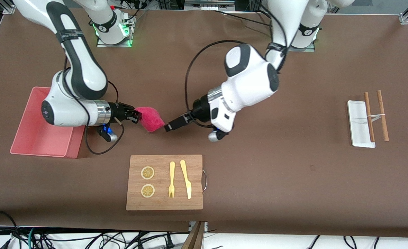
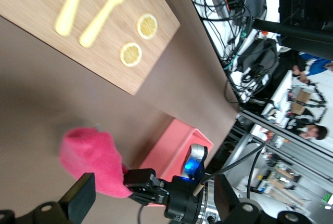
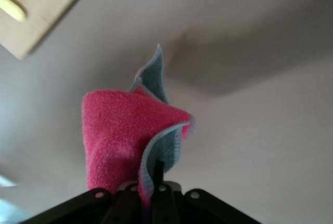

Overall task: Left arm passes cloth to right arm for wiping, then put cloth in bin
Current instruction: 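Release the cloth with the left gripper and withdraw it to rest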

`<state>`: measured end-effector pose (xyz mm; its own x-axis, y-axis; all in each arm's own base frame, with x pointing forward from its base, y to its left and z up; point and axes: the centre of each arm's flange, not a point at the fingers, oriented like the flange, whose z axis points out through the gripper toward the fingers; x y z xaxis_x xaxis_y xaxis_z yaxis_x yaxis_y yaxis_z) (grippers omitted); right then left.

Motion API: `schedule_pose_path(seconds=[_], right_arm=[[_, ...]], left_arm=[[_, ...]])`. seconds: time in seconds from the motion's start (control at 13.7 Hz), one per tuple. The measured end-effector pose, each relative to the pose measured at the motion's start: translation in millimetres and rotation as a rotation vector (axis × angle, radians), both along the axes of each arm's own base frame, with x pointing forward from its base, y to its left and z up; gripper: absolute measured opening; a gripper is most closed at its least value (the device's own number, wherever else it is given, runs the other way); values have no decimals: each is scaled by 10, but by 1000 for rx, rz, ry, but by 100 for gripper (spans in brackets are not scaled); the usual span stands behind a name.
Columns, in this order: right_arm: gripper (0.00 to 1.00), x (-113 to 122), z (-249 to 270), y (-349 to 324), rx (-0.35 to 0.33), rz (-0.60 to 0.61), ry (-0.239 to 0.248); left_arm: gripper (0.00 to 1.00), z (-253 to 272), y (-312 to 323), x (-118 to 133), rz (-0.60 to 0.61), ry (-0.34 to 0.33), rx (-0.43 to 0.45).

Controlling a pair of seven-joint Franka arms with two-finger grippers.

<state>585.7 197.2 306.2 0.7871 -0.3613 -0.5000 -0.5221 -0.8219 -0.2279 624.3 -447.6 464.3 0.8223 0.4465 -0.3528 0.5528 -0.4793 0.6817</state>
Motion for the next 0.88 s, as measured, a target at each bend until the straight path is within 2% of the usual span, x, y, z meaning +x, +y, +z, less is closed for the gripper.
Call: schedule_pose_path(seconds=[0.22,0.44,0.66,0.88], right_arm=[[2,-178,29,488,-72,176,-63],[2,-322,83,936,-71,213,-105],[2,-482,5,1339,-96,219,-125],[2,-681,-299,1636,-154,281,-113]], left_arm=[[100,524,949,107,-102,34,159],[100,869,1987,-24,-257,99,248],[100,968,3313,-138,-383,159,326],[100,980,4031,-327,-484,186,521]])
